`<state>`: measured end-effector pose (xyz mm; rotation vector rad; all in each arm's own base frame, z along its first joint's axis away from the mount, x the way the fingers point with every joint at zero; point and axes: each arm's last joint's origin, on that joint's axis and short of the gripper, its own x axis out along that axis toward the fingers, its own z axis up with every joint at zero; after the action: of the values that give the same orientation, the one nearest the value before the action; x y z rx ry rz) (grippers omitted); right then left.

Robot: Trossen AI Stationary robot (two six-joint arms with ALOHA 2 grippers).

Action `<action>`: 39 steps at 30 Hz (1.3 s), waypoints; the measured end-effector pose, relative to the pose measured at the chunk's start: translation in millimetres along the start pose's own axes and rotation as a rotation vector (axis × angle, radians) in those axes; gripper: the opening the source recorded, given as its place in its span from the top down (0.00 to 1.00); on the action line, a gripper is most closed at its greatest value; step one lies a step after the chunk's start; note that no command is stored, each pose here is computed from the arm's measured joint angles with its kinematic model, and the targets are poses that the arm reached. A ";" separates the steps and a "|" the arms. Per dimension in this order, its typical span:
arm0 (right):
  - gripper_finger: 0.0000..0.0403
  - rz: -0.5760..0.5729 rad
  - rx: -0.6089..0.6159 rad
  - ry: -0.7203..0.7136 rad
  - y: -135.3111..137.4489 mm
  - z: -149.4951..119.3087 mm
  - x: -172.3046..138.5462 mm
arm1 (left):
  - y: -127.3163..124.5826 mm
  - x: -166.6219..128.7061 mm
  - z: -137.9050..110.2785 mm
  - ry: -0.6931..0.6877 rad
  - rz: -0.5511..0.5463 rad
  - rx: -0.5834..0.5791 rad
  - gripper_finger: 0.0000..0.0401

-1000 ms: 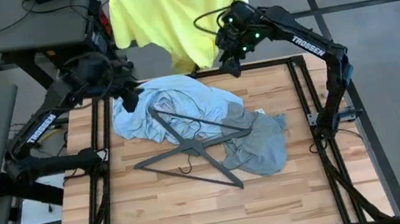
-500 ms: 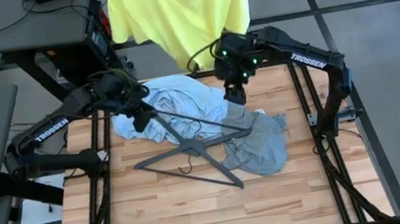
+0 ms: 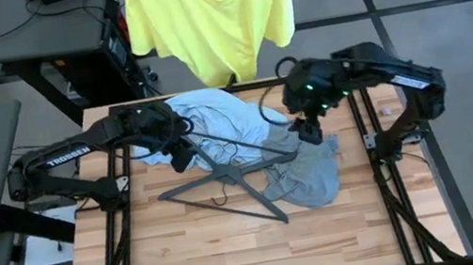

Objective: Hang clothes
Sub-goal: Hang the blue polo shirt on the rack

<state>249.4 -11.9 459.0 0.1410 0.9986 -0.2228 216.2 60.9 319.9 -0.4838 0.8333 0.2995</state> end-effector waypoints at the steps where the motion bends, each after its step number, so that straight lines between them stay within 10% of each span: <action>1: 0.45 -0.026 -0.014 -0.007 4.0 -3.2 -3.8 | -0.2 0.1 -0.1 -0.005 0.015 -0.017 0.64; 7: 0.45 -0.125 -0.069 -0.063 20.4 -13.2 -17.0 | 8.7 -1.2 2.0 -0.059 0.180 -0.075 0.64; 16: 0.45 -0.283 0.167 -0.007 2.8 -14.2 8.8 | 50.4 11.6 13.1 0.005 0.313 -0.036 0.64; 25: 0.45 -0.413 0.244 0.209 -27.3 -31.1 81.2 | 114.9 70.4 29.4 0.181 0.357 0.239 0.64; 39: 0.45 -0.452 0.359 0.301 -22.3 -61.3 136.3 | 172.5 148.9 24.9 0.263 0.351 0.225 0.64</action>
<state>264.9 -36.5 310.7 0.2808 1.2772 -0.8145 252.0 230.6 170.0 -0.1646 1.1965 0.4655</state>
